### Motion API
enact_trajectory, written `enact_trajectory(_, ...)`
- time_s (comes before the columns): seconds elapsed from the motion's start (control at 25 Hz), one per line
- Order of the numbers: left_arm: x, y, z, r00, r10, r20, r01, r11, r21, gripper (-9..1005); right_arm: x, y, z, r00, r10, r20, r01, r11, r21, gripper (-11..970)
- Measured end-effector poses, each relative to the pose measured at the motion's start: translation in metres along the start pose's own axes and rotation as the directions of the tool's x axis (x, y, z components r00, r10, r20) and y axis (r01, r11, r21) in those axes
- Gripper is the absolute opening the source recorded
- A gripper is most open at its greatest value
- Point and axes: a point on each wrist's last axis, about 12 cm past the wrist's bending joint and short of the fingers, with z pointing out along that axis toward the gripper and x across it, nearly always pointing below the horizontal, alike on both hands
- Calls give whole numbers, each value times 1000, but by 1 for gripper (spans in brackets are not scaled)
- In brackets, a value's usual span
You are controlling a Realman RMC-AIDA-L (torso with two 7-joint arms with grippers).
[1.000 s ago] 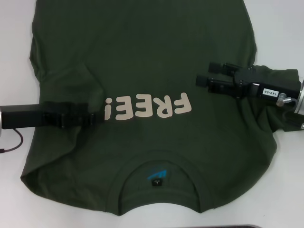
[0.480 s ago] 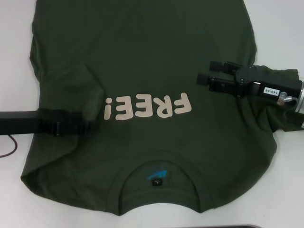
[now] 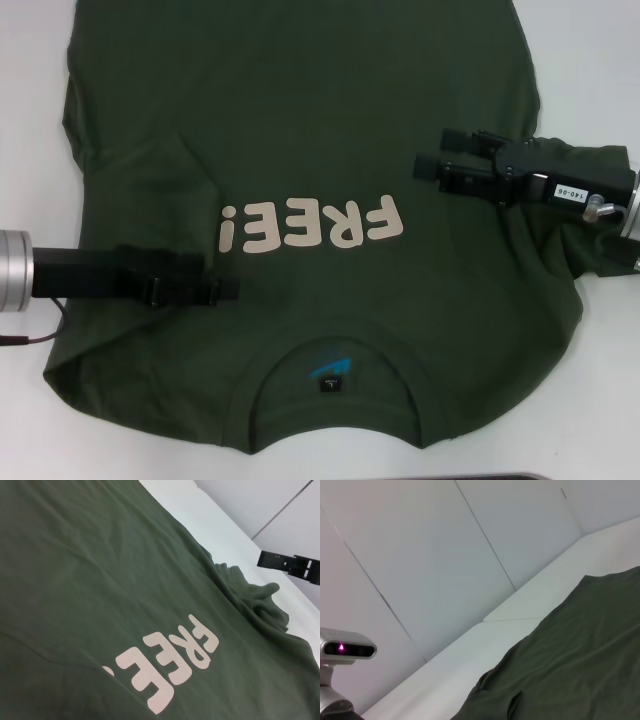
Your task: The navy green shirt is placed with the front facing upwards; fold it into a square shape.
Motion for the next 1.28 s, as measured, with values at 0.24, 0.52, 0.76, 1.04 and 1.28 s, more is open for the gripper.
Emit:
enact_trajectory(0.24, -1, -3, 1, 1000, 11, -1, -11, 1000, 22, 892, 1, 0, 0, 1000, 5, 0, -5, 1000, 0, 897)
enact_trajectory(0.52, -2, -4, 3, 1000, 14, -1, -14, 1000, 24, 892, 2, 0, -1, 1000, 8, 0, -8, 1000, 2, 896)
enact_trajectory(0.76, -5, -5, 8, 1000, 19, -2, -19, 999, 28, 892, 3, 0, -1, 1000, 8, 0, -8, 1000, 3, 896)
enact_trajectory(1.04, -6, -7, 12, 1000, 20, -3, -20, 999, 32, 891, 3, 0, -2, 1000, 9, 0, -9, 1000, 3, 897)
enact_trajectory(1.28, -9, -8, 9, 1000, 22, 20, -23, 999, 45, 891, 2, 0, -2, 1000, 4, 0, -4, 1000, 4, 896)
